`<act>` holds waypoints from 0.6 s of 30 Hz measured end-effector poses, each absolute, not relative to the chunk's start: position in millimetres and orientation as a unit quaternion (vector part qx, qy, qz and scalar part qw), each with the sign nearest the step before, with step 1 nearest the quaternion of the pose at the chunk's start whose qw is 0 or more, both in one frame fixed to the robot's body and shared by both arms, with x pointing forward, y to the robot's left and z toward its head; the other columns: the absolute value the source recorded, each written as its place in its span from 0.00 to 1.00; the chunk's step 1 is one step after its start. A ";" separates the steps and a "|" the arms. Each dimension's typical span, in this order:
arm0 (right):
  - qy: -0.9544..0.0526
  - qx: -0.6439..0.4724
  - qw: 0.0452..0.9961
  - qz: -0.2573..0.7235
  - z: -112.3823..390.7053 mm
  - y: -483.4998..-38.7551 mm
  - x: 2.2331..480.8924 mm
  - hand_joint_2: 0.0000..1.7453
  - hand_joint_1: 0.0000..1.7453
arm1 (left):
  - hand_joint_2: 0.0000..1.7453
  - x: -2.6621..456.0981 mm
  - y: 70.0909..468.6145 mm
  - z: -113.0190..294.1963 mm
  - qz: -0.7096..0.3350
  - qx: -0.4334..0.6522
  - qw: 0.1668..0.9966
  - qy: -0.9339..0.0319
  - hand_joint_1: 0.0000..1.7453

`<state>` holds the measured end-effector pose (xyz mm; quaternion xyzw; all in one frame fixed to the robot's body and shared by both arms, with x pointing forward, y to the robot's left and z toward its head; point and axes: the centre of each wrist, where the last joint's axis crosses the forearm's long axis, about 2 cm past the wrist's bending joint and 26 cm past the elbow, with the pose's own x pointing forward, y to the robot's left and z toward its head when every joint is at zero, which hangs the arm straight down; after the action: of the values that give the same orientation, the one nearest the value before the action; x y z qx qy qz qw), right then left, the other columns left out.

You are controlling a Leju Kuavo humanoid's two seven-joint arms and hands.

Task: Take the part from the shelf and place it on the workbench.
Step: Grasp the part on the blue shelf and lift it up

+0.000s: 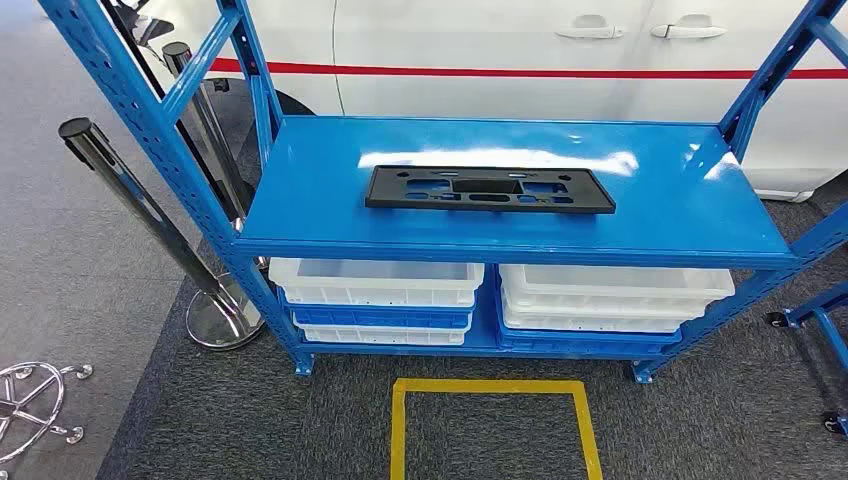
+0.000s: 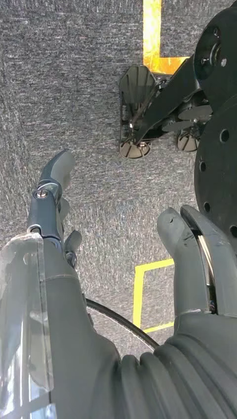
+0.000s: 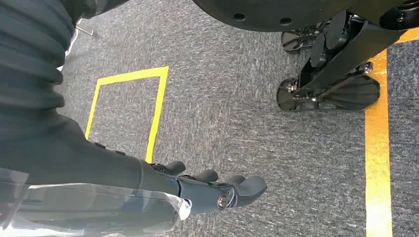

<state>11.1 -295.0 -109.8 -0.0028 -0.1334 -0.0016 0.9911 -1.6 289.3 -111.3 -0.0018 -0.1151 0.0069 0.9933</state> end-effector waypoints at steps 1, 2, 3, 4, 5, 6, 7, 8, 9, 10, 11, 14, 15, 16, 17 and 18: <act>-0.133 -0.003 0.991 -0.002 -109.9 -295.0 10.5 1.00 0.00 | 1.00 -0.9 289.4 -111.3 0.007 -0.002 0.993 -0.116 0.00; -0.131 -0.003 0.991 -0.002 -110.0 -294.9 8.9 1.00 0.00 | 1.00 0.3 289.4 -111.2 0.007 -0.002 0.993 -0.117 0.00; -0.127 -0.003 0.992 -0.002 -110.3 -294.9 5.8 1.00 0.00 | 1.00 2.8 289.5 -111.0 0.007 -0.002 0.993 -0.121 0.00; -0.121 -0.003 0.993 -0.002 -110.7 -294.8 1.2 1.00 0.00 | 1.00 7.2 289.6 -110.6 0.007 -0.002 0.992 -0.127 0.00; -0.113 -0.003 0.994 -0.002 -111.2 -294.7 -4.8 1.00 0.00 | 1.00 13.4 289.6 -109.9 0.007 -0.001 0.991 -0.136 0.00; -0.103 -0.003 0.995 -0.002 -111.7 -294.7 -12.1 1.00 0.00 | 1.00 21.5 289.7 -108.9 0.007 -0.001 0.989 -0.147 0.00; -0.091 -0.002 0.996 -0.002 -112.1 -294.5 -21.1 1.00 0.00 | 1.00 31.6 289.8 -107.5 0.007 -0.001 0.987 -0.160 0.00; -0.078 -0.002 0.997 -0.002 -112.4 -294.0 -31.1 1.00 0.00 | 1.00 42.3 290.0 -105.9 0.007 -0.001 0.985 -0.174 0.00; -0.064 -0.001 0.998 -0.002 -112.4 -293.6 -41.3 1.00 0.00 | 1.00 52.8 290.2 -103.9 0.007 -0.001 0.982 -0.188 0.00; -0.050 -0.001 0.999 -0.002 -112.2 -293.3 -52.1 1.00 0.00 | 1.00 63.3 290.4 -101.7 0.007 -0.001 0.979 -0.202 0.00; -0.036 -0.001 0.999 -0.002 -111.7 -293.1 -63.0 1.00 0.00 | 1.00 73.2 290.8 -99.4 0.007 -0.001 0.976 -0.216 0.00; 0.010 -0.001 1.000 -0.002 -108.5 -293.1 -97.6 1.00 0.00 | 1.00 105.4 291.5 -90.0 0.007 0.000 0.965 -0.261 0.00; 0.026 -0.001 1.000 -0.002 -106.9 -293.2 -109.0 1.00 0.00 | 1.00 117.3 291.6 -85.8 0.007 0.000 0.961 -0.277 0.00; 0.041 -0.001 0.999 -0.002 -105.1 -293.3 -120.0 1.00 0.00 | 1.00 128.5 291.6 -81.6 0.007 0.000 0.956 -0.293 0.00; 0.056 -0.002 0.998 -0.002 -103.1 -293.3 -130.3 1.00 0.00 | 1.00 137.9 291.6 -77.7 0.007 0.000 0.952 -0.307 0.00; 0.068 -0.002 0.998 -0.002 -101.4 -293.5 -138.5 1.00 0.00 | 1.00 144.7 291.8 -74.7 0.007 0.000 0.949 -0.317 0.00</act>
<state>-138.5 -293.5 -101.4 -0.0017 0.0676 -0.0019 0.9977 144.7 291.8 -74.7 0.0000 -0.3166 0.0068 0.9485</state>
